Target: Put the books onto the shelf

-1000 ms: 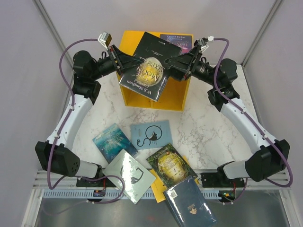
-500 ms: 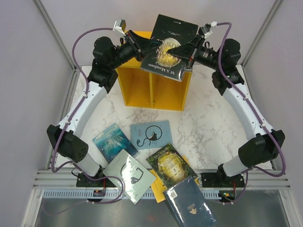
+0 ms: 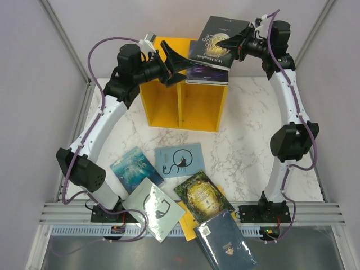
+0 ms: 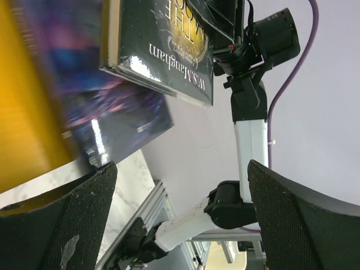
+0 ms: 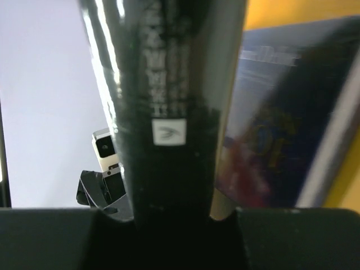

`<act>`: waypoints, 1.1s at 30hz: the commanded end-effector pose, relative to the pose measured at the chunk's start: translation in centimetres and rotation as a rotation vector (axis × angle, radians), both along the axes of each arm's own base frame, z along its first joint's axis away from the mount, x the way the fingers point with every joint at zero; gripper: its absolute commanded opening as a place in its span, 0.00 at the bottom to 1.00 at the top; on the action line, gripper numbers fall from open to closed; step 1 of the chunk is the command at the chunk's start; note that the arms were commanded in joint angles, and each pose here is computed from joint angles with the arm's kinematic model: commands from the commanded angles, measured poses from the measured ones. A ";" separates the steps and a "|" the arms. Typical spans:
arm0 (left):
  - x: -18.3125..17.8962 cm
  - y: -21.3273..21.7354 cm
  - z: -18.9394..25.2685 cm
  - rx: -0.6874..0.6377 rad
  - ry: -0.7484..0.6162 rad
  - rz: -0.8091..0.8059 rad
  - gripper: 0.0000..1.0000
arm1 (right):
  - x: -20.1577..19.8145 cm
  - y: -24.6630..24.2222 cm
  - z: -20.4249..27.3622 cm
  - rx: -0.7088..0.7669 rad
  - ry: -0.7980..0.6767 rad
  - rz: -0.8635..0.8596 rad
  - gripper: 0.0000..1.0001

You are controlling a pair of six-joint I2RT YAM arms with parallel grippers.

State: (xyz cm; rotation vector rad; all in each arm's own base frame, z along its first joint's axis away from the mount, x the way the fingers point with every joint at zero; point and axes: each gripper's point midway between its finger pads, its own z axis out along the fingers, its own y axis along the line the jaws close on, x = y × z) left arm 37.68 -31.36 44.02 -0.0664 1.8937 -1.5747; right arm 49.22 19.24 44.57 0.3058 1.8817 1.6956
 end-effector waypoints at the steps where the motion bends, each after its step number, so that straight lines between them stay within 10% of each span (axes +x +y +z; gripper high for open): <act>1: -1.4 4.0 0.3 0.060 -0.068 0.043 0.98 | -2.3 1.1 2.5 0.011 -0.039 0.109 0.00; 26: -0.6 8.3 -3.5 0.110 -0.029 0.077 0.95 | -5.0 3.6 1.0 0.050 0.039 0.309 0.06; 33: -0.7 8.3 -3.7 0.112 -0.024 0.076 0.95 | -5.2 3.4 0.3 0.047 0.060 0.304 0.63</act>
